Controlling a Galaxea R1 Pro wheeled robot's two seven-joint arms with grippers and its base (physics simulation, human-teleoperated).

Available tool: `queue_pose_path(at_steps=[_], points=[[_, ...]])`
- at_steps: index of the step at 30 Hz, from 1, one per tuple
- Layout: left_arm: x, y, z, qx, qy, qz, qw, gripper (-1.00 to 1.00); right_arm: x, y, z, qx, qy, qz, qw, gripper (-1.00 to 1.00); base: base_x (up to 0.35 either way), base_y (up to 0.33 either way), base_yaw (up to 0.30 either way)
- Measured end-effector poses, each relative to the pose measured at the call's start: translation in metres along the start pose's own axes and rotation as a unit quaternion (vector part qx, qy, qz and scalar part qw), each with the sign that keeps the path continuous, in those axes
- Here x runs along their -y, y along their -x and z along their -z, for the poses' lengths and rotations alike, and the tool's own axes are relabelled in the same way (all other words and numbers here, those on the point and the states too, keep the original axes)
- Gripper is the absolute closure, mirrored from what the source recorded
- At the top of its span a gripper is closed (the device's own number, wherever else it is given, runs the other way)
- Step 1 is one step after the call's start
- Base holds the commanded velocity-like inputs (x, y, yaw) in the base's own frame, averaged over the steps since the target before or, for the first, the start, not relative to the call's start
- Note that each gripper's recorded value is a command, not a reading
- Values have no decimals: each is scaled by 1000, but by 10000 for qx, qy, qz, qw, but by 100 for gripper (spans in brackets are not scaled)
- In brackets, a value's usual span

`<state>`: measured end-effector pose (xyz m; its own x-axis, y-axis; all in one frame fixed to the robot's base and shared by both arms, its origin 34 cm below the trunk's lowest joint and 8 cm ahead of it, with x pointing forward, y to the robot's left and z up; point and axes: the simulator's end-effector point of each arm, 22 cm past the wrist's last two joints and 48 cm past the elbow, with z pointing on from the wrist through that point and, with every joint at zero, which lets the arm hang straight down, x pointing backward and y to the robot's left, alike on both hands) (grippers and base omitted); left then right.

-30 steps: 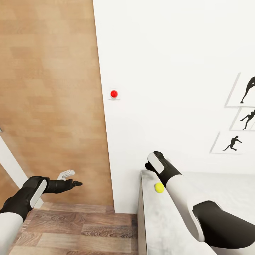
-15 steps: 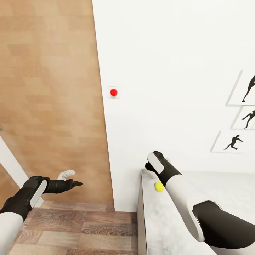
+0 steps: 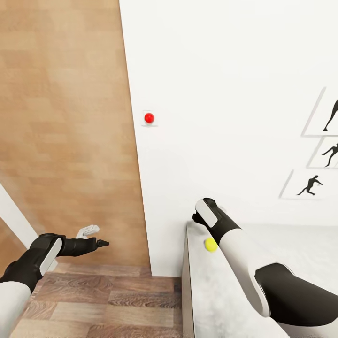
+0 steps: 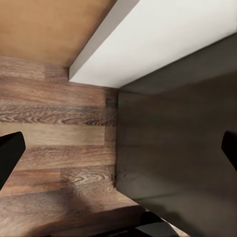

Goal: Put all the toys in the child's room - the three board games (two on the bed and one on the table), the two jigsaw puzzles on the table, and the tennis ball on the table - inside the toy box on the table in the child's room.

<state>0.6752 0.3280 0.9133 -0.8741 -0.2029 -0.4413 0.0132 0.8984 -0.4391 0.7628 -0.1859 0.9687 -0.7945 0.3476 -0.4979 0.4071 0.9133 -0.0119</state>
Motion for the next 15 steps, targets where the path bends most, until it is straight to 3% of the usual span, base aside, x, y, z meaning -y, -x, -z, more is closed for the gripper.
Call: queue_pose_path(at_steps=[7,15], points=[[-3,-4,-4,-53,18,20,10000,-100,-1,4,-2,3,-36,20,10000,-100,0,0,0],[-7,-8,-9,-110,35,47,9999,-100,13,5,-4,-76,-414,112,9990,-100,0,0,0]])
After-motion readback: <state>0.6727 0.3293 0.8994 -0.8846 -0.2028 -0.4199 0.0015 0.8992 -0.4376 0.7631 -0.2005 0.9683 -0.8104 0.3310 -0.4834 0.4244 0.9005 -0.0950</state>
